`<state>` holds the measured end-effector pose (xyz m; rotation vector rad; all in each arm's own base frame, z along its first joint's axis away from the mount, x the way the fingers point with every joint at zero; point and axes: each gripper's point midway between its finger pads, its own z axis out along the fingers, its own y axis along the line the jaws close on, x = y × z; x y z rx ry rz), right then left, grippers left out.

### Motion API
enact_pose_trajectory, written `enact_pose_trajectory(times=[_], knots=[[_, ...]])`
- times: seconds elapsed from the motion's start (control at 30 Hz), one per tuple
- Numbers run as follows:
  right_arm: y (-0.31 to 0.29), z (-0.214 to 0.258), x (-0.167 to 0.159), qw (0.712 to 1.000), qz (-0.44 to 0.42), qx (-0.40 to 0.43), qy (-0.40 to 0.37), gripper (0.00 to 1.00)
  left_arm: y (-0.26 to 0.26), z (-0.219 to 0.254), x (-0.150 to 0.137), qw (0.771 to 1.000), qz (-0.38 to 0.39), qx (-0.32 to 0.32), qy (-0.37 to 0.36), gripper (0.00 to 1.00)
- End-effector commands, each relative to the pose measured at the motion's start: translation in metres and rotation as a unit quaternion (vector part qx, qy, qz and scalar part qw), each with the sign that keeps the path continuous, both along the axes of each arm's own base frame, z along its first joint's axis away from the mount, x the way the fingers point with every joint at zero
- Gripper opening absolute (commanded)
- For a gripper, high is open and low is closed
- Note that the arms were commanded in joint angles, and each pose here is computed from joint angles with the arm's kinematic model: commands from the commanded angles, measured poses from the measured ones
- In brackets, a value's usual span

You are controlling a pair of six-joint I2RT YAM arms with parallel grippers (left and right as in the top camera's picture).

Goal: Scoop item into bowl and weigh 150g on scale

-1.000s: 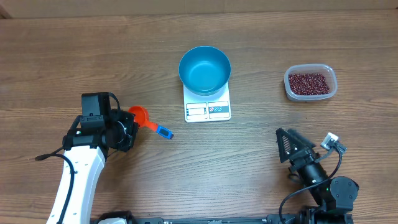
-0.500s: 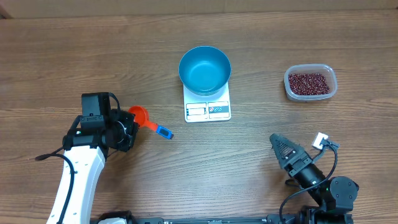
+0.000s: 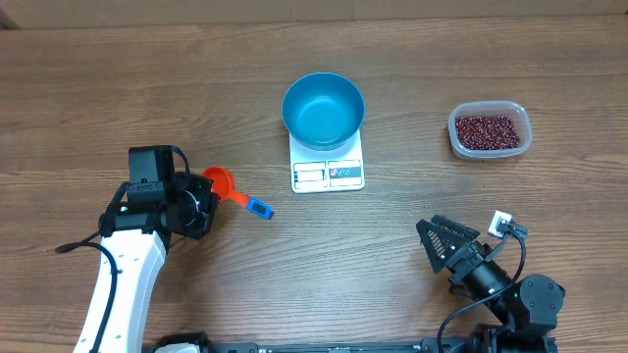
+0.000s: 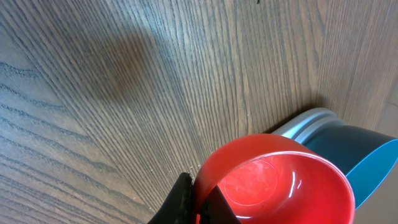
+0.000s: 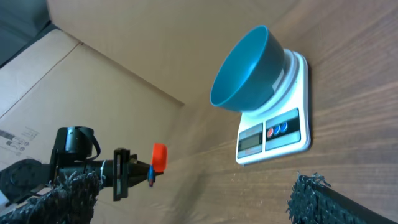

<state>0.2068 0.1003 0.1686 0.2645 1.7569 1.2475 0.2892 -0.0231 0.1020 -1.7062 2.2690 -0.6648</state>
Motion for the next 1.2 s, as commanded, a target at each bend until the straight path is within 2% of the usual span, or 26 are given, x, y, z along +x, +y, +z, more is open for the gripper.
enact_pose_trajectory(times=[0.0,0.27,0.53,0.6,0.67,0.77,1.17], knots=[[0.002,0.032,-0.008,1.000,0.003,-0.001,-0.023,1.00,0.000,0.011,0.004,1.000,-0.007,-0.001,-0.021,0.04],[0.003,0.056,-0.015,1.000,0.004,0.003,-0.007,1.00,-0.004,0.012,0.004,1.000,-0.012,-0.009,-0.021,0.04],[0.015,0.078,-0.015,0.998,0.054,0.008,0.030,1.00,-0.003,0.015,0.010,0.999,-0.011,-0.008,-0.035,0.04],[0.021,0.080,-0.017,0.996,0.084,0.004,0.033,1.00,-0.003,0.015,0.010,0.999,-0.011,-0.008,-0.035,0.04],[0.037,0.090,-0.031,0.987,0.163,0.000,0.006,1.00,-0.004,0.015,0.009,0.999,-0.013,-0.010,-0.034,0.04],[0.044,0.093,-0.042,0.978,0.209,0.004,0.001,1.00,-0.008,0.016,0.009,0.999,-0.018,-0.021,-0.035,0.04],[0.034,0.088,-0.025,0.987,0.155,-0.035,-0.028,1.00,-0.022,0.020,0.007,0.997,-0.043,-0.055,-0.039,0.04]])
